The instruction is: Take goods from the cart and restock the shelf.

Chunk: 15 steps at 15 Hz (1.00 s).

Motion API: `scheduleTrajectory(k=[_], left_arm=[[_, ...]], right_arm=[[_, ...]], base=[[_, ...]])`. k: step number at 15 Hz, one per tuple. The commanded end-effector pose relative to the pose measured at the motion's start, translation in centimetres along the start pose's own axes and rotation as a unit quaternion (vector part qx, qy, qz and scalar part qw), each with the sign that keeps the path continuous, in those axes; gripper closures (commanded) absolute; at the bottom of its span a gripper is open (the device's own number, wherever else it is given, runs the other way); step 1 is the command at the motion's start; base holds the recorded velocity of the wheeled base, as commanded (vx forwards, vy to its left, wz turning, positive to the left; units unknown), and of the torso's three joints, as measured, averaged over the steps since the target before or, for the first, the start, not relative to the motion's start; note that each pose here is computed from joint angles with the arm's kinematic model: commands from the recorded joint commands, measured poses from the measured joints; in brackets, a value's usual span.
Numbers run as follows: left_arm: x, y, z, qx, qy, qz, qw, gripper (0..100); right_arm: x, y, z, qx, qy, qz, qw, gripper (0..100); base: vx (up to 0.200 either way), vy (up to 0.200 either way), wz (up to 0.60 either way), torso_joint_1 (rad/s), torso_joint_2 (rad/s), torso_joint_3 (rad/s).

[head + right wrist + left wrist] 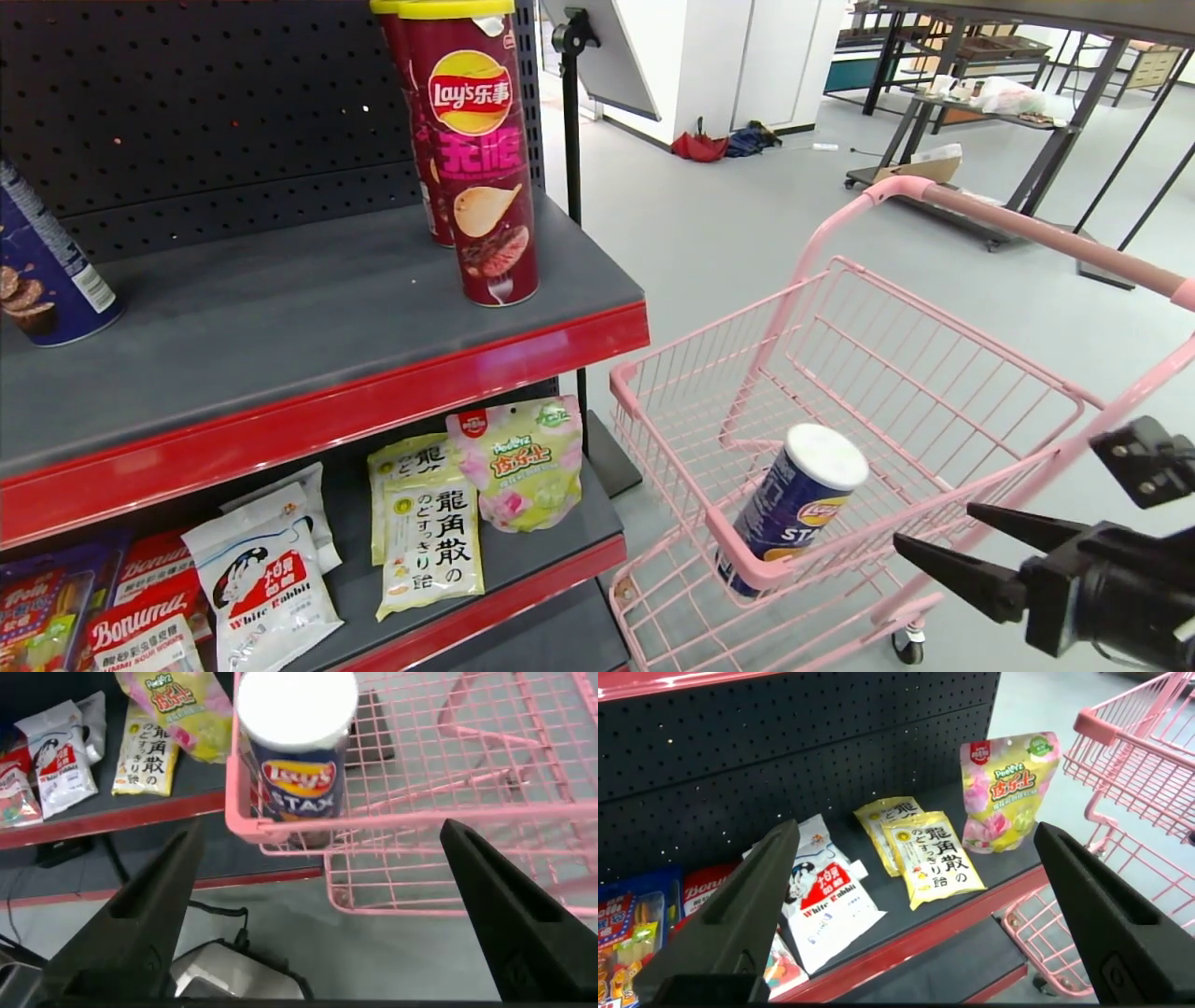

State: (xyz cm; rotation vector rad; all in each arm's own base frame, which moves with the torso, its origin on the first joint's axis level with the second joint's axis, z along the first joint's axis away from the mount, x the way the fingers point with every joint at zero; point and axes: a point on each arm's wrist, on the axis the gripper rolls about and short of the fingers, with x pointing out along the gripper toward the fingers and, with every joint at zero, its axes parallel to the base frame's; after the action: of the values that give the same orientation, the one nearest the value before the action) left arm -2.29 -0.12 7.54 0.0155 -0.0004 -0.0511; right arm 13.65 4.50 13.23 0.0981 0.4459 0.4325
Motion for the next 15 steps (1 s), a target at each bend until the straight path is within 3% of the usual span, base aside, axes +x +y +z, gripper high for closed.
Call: scheduleTrajectory(k=[1, 9, 15], left_arm=[[0.0, 0.0, 0.0, 0.000, 0.000, 0.000, 1.0000, 0], [0.0, 0.0, 0.0, 0.000, 0.001, 0.000, 1.0000, 0], [0.0, 0.0, 0.0, 0.000, 0.000, 0.000, 1.0000, 0]], right_arm=[[4.0, -0.5, 0.2, 0.008, 0.045, 0.013, 0.999, 0], [7.5, -0.8, 1.2, 0.009, 0.066, 0.023, 0.997, 0], [9.9, 0.3, 1.1, -0.001, 0.086, 0.047, 0.995, 0]], base=[[0.000, 0.000, 0.00, 0.000, 0.00, 0.000], [0.000, 0.000, 0.00, 0.000, 0.00, 0.000], [0.000, 0.000, 0.00, 0.000, 0.00, 0.000]])
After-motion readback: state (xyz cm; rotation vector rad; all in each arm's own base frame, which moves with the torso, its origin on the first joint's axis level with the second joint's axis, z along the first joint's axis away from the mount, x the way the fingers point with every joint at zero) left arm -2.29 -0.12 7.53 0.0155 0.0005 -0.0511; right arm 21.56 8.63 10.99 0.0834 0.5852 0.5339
